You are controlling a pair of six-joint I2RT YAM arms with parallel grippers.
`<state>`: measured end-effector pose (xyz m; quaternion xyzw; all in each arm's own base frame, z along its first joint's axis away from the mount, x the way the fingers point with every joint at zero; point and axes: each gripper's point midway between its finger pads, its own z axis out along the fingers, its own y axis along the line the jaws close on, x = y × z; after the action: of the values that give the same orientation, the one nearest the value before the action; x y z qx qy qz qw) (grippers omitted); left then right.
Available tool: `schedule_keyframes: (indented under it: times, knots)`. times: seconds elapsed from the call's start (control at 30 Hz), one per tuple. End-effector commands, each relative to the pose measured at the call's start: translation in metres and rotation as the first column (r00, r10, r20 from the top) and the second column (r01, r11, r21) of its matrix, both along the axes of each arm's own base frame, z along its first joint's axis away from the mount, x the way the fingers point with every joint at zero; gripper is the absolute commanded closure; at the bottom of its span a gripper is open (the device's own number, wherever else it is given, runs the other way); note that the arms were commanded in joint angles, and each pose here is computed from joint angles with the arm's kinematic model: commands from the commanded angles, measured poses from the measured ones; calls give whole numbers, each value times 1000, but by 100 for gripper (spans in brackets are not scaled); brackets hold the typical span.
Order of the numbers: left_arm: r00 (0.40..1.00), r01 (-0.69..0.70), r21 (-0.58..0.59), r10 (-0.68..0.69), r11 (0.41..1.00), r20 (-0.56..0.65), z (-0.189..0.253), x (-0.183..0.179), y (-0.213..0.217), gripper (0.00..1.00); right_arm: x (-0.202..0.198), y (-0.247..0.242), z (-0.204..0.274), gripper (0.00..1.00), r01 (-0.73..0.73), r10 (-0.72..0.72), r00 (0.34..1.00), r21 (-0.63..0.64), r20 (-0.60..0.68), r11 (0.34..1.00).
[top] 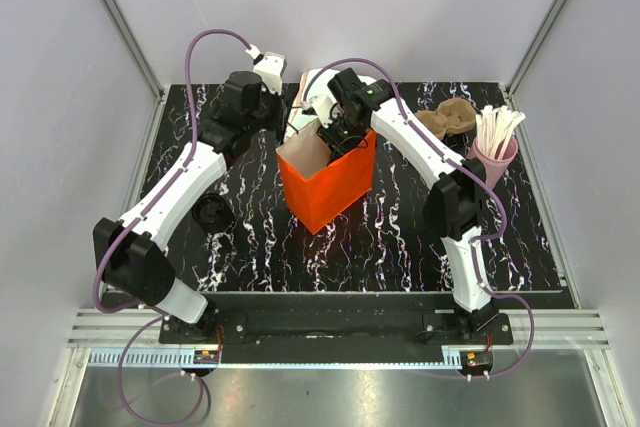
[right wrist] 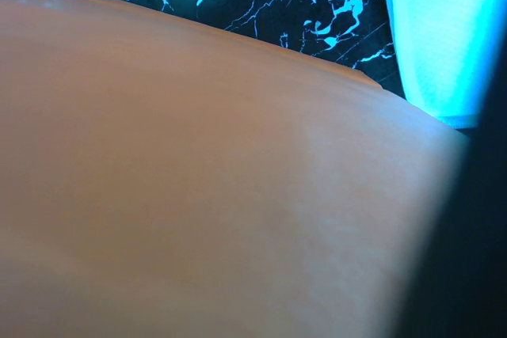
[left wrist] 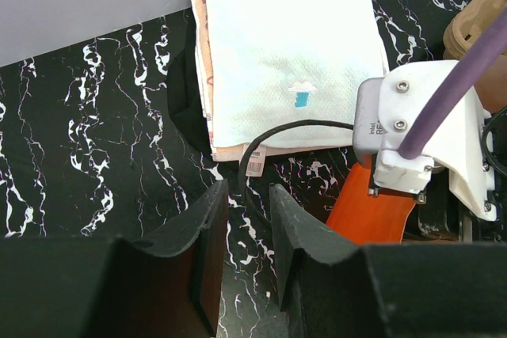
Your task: Pack the takeout coffee
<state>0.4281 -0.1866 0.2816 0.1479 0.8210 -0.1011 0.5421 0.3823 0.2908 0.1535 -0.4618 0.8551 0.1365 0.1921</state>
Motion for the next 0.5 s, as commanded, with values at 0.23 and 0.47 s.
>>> schedule_keyframes:
  times: [0.23, 0.47]
  knots:
    - [998, 3, -41, -1, 999, 63, 28, 2, -4, 69, -8, -1, 44, 47, -20, 17, 997, 43, 80, 999]
    - [998, 6, -38, -3, 999, 61, 27, 2, -4, 69, -8, -4, 65, 20, -19, 12, 993, 52, 119, 998]
